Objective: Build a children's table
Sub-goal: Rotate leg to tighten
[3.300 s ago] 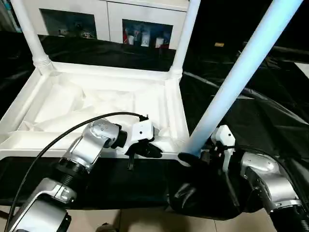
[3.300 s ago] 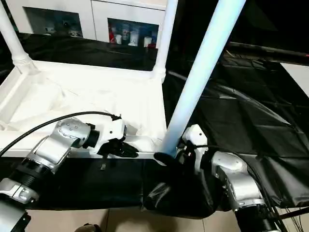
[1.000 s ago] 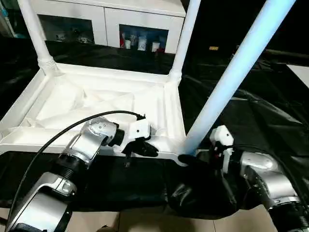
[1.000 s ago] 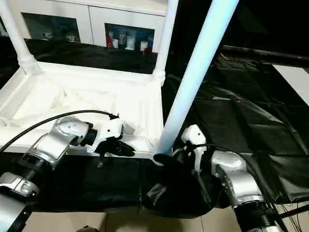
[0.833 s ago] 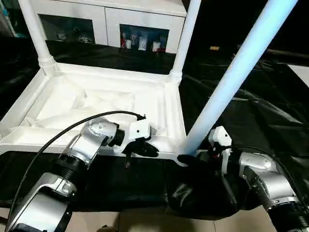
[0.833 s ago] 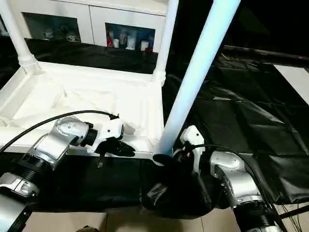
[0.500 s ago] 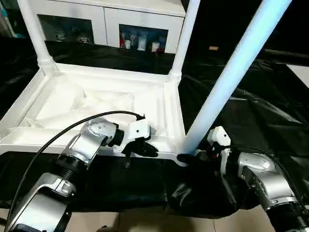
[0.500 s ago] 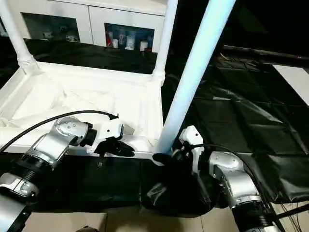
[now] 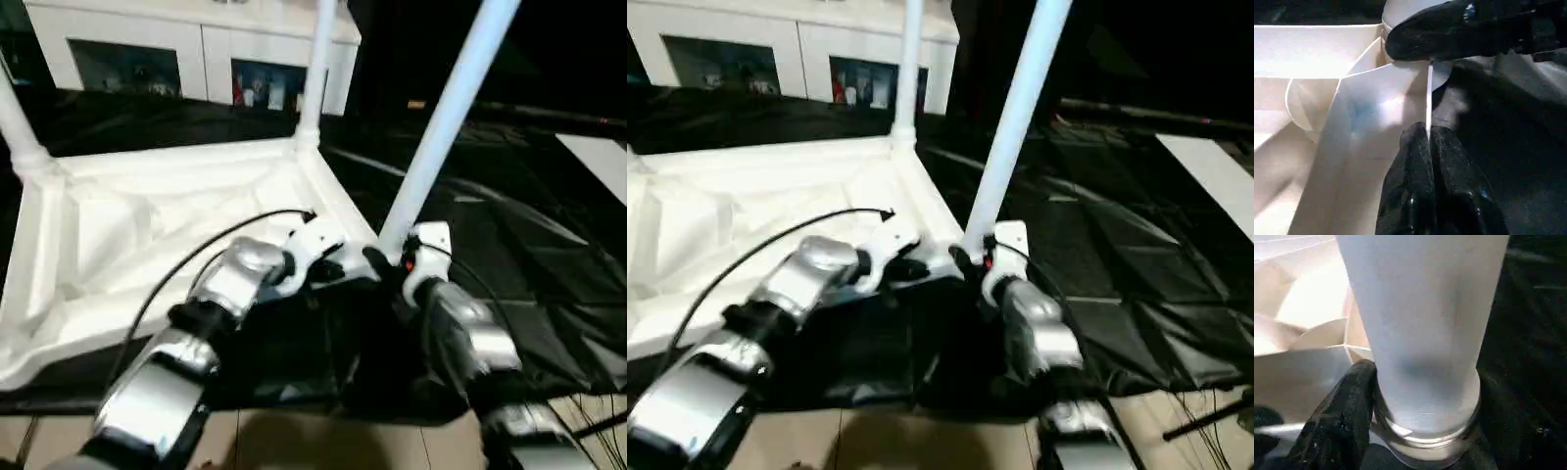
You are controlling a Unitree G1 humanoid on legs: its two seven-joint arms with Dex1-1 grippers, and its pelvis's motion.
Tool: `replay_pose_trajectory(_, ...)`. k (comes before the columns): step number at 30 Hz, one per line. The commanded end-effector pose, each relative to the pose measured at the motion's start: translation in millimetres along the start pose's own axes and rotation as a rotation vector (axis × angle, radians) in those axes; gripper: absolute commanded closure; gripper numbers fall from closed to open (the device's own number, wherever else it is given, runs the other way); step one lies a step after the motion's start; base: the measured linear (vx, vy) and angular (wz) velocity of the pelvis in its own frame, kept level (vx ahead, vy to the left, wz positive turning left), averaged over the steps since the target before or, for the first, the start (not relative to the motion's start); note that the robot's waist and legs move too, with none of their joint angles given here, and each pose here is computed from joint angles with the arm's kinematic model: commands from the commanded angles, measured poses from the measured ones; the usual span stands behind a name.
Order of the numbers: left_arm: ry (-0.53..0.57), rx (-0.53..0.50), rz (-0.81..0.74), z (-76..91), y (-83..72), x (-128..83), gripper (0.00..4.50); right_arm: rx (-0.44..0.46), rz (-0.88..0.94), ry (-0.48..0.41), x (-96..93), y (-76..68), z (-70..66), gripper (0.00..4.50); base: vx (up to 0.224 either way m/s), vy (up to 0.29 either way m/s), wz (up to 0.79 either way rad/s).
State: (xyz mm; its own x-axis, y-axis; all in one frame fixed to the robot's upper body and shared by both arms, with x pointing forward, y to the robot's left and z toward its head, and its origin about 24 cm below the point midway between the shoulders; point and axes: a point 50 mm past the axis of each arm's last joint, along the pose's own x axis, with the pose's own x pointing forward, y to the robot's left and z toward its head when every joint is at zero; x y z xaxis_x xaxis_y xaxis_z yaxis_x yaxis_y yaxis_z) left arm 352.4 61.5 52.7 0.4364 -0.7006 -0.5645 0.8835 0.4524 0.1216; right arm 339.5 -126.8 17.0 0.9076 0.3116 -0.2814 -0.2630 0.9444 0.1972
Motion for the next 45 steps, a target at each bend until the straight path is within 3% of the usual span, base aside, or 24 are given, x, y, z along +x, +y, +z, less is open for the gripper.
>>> replay_pose_trajectory(1, 0.054, -0.004, 0.011, -8.7, -8.1, 10, 4.50, -0.017, 0.045, 0.053, 3.1, 13.7, -13.0, 1.82, 0.000, 0.000, 0.00)
replay_pose_trajectory(6, 0.042, 0.026, -0.022, -9.0, -9.7, 9, 4.50, -0.016, 0.066, 0.029, 0.6, 11.1, -12.8, 1.82, 0.000, 0.000, 0.00)
replay_pose_trajectory(9, 0.016, 0.040, -0.050, -8.3, -11.9, 10, 4.50, 0.043, 0.108, -0.025, -4.5, 5.2, -8.3, 1.12, 0.000, 0.000, 0.00)
replay_pose_trajectory(12, -0.008, 0.056, -0.074, -7.0, -14.6, 12, 4.50, 0.004, 0.102, -0.050, -10.5, -3.3, -4.7, 1.04, 0.000, 0.000, 0.00)
replay_pose_trajectory(13, -0.023, 0.067, -0.076, -5.7, -15.2, 12, 4.50, -0.020, 0.105, -0.061, -15.4, -7.1, -3.2, 0.78, 0.000, 0.000, 0.00)
replay_pose_trajectory(16, -0.114, 0.083, -0.058, 3.0, -15.8, 11, 4.50, -0.067, 0.178, -0.082, -40.2, -17.7, -1.4, 0.78, 0.000, 0.000, 0.00)
replay_pose_trajectory(17, -0.114, 0.083, -0.058, 3.0, -15.8, 11, 4.50, -0.067, 0.178, -0.082, -40.2, -17.7, -1.4, 0.78, 0.000, 0.000, 0.00)
replay_pose_trajectory(19, -0.224, 0.057, -0.070, 13.6, -15.5, 7, 4.50, -0.105, 0.239, -0.087, -60.0, -21.4, -3.1, 0.78, 0.000, 0.000, 0.00)
replay_pose_trajectory(20, -0.248, 0.040, -0.079, 15.9, -15.2, 6, 4.07, -0.116, 0.258, -0.088, -65.4, -21.4, -3.7, 0.76, 0.000, 0.000, 0.00)
replay_pose_trajectory(24, -0.288, -0.010, -0.149, 21.8, -14.1, -8, 4.03, -0.127, 0.364, -0.098, -86.3, -14.3, -2.0, 0.76, 0.000, 0.000, 0.00)
replay_pose_trajectory(25, -0.285, -0.010, -0.167, 21.4, -13.4, -14, 3.67, -0.122, 0.394, -0.107, -88.9, -10.1, 0.8, 0.76, 0.000, 0.000, 0.00)
replay_pose_trajectory(26, -0.281, -0.009, -0.181, 20.9, -12.9, -18, 3.67, -0.118, 0.416, -0.114, -90.5, -7.0, 3.0, 0.76, 0.000, 0.000, 0.00)
replay_pose_trajectory(29, -0.214, 0.008, -0.231, 10.9, -11.3, -34, 3.41, -0.104, 0.452, -0.141, -90.2, 0.9, 10.2, 0.76, 0.000, 0.000, 0.00)
replay_pose_trajectory(30, -0.137, 0.035, -0.258, -2.4, -9.4, -51, 3.41, -0.098, 0.440, -0.159, -84.1, 4.7, 15.0, 0.76, 0.000, 0.000, 0.00)
replay_pose_trajectory(35, -0.011, 0.049, -0.263, -21.1, -6.1, -83, 3.04, -0.090, 0.452, -0.162, -74.5, 12.5, 20.0, 0.76, 0.000, 0.000, 0.00)
replay_pose_trajectory(37, 0.101, 0.047, -0.241, -34.6, -5.7, -108, 2.77, -0.093, 0.451, -0.152, -62.7, 18.0, 22.1, 0.76, 0.000, 0.000, 0.00)
replay_pose_trajectory(45, 0.188, 0.022, -0.137, -49.0, -7.3, -117, 2.21, -0.053, 0.332, -0.160, -23.7, 22.1, 29.3, 0.76, 0.000, 0.000, 0.00)
